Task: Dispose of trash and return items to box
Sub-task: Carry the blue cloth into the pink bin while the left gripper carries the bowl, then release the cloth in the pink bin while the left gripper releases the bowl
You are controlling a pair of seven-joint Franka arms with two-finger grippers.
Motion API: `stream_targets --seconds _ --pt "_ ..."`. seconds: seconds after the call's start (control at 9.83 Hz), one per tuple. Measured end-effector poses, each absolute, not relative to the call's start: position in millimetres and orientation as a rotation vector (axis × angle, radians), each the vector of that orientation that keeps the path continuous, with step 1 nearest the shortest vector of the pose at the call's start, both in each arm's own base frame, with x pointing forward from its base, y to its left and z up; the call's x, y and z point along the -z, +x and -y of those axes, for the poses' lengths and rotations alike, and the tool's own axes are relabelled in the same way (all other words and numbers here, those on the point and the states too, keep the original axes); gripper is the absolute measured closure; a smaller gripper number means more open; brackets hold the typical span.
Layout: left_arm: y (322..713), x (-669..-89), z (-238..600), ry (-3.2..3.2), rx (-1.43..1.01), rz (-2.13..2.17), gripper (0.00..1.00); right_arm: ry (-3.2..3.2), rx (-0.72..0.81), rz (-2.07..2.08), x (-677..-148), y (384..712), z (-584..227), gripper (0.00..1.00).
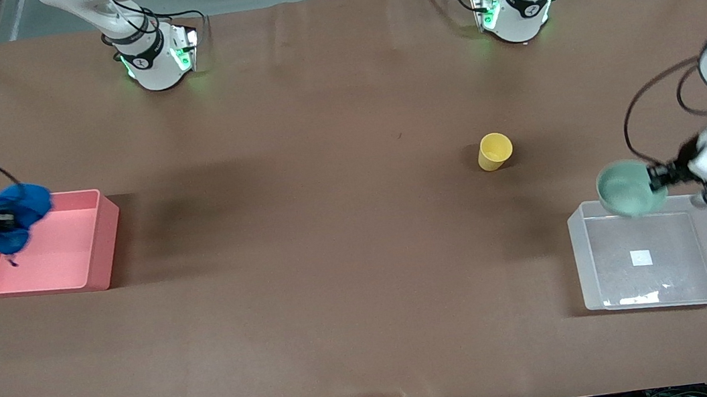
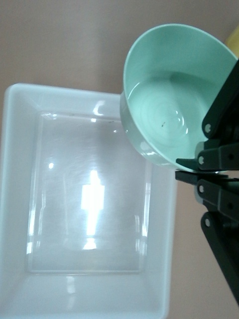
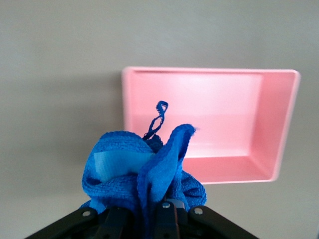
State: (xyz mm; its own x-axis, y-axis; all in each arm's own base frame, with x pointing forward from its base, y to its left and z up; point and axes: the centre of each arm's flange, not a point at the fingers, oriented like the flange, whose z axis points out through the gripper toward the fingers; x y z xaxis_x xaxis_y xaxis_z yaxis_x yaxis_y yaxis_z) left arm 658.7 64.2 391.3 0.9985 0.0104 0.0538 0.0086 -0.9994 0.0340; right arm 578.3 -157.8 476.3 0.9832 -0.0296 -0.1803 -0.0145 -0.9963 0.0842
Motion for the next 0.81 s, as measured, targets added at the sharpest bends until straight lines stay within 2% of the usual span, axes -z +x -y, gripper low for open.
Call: stream_targets --seconds 0.1,0.31,0.51,0.81 --pt "685 -373 -73 3.106 -0.091 -0.035 0.96 3.044 0.25 0.015 -454 570 192 0.84" --pt "708 -322 -98 3.104 -0.043 -0.019 0.96 3.029 0.145 -0.009 -371 556 210 0.84" --pt "714 -279 -101 3.1 0.008 -0.006 0.96 3.014 0.07 -0.039 -292 536 203 0.84" --pt "716 -243 -106 3.115 -0.007 -0.012 0.96 3.015 0.066 -0.023 -223 521 201 0.83"
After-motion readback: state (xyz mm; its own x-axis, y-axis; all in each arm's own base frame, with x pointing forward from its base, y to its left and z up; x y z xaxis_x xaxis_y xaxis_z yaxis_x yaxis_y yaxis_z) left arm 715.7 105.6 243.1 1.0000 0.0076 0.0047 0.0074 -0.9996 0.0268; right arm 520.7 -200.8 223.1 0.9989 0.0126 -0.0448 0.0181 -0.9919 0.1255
